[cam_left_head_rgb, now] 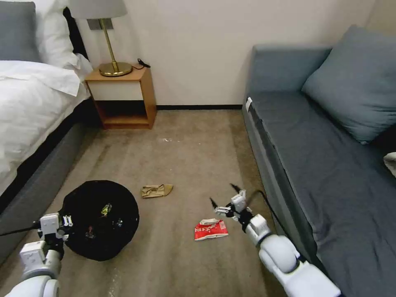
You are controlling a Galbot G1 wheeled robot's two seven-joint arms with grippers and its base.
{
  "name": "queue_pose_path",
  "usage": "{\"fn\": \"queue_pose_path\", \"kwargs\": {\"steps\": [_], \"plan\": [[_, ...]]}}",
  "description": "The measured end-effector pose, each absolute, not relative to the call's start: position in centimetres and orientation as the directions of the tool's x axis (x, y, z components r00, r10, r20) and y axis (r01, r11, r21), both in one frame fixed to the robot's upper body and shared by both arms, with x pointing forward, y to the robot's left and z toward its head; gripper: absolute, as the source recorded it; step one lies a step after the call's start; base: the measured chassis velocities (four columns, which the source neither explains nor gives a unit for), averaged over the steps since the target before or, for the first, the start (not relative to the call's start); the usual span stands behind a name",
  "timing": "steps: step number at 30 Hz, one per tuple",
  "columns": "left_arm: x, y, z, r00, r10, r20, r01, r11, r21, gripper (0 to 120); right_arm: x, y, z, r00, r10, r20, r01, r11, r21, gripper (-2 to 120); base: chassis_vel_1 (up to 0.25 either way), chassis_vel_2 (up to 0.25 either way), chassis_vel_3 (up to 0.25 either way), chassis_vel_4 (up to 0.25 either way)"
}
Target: Pick up the trash bin, then pick up the garbage on the floor and place it into the trash bin.
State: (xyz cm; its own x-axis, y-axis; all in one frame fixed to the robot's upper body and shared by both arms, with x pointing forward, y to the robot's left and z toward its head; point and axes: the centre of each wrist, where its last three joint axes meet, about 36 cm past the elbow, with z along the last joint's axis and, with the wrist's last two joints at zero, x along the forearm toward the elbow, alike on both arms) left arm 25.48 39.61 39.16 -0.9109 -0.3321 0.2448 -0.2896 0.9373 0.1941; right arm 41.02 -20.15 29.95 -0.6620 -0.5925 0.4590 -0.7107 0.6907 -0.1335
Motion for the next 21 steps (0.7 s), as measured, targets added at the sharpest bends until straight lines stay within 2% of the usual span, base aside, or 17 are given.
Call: {"fn": "queue_pose_path", "kwargs": {"steps": [6, 9, 11, 12, 15, 16, 17, 21], "plan": [[25.5, 39.0, 38.9, -0.911, -0.327, 0.251, -0.286, 0.940, 0.188, 6, 43.6, -19.5, 25.7, -0.544, -0.567, 0.618, -0.798, 0.578, -0.171, 100, 0.000, 0.000, 0.000, 0.000], [25.5, 39.0, 39.0, -0.911, -0.328, 0.251, -0.287, 0.939, 0.188, 6, 44.0, -19.3, 25.0, -0.535, -0.553, 0.639, -0.805, 0.563, -0.186, 100, 0.000, 0.000, 0.000, 0.000], [25.4, 39.0, 39.0, -0.910, -0.331, 0.251, -0.289, 0.938, 0.189, 6, 44.6, -19.2, 24.3, -0.529, -0.533, 0.661, -0.813, 0.541, -0.214, 90, 0.000, 0.000, 0.000, 0.000], [25.4, 39.0, 39.0, -0.910, -0.331, 0.251, -0.289, 0.938, 0.189, 6, 44.6, -19.2, 24.3, -0.529, -0.533, 0.661, -0.813, 0.541, -0.214, 90, 0.000, 0.000, 0.000, 0.000], [25.5, 38.9, 39.0, -0.910, -0.331, 0.249, -0.290, 0.939, 0.187, 6, 45.0, -19.4, 24.0, -0.523, -0.521, 0.675, -0.821, 0.521, -0.233, 80, 0.000, 0.000, 0.000, 0.000], [25.5, 38.9, 39.0, -0.910, -0.331, 0.250, -0.290, 0.939, 0.185, 6, 45.2, -19.7, 23.9, -0.521, -0.516, 0.680, -0.823, 0.515, -0.240, 74, 0.000, 0.000, 0.000, 0.000], [25.5, 38.9, 39.0, -0.910, -0.331, 0.250, -0.290, 0.939, 0.185, 6, 45.2, -19.7, 23.9, -0.521, -0.516, 0.680, -0.823, 0.515, -0.240, 74, 0.000, 0.000, 0.000, 0.000], [25.5, 38.5, 38.8, -0.910, -0.328, 0.252, -0.289, 0.940, 0.179, 6, 45.3, -20.4, 23.0, -0.515, -0.514, 0.686, -0.828, 0.506, -0.242, 54, 0.000, 0.000, 0.000, 0.000]]}}
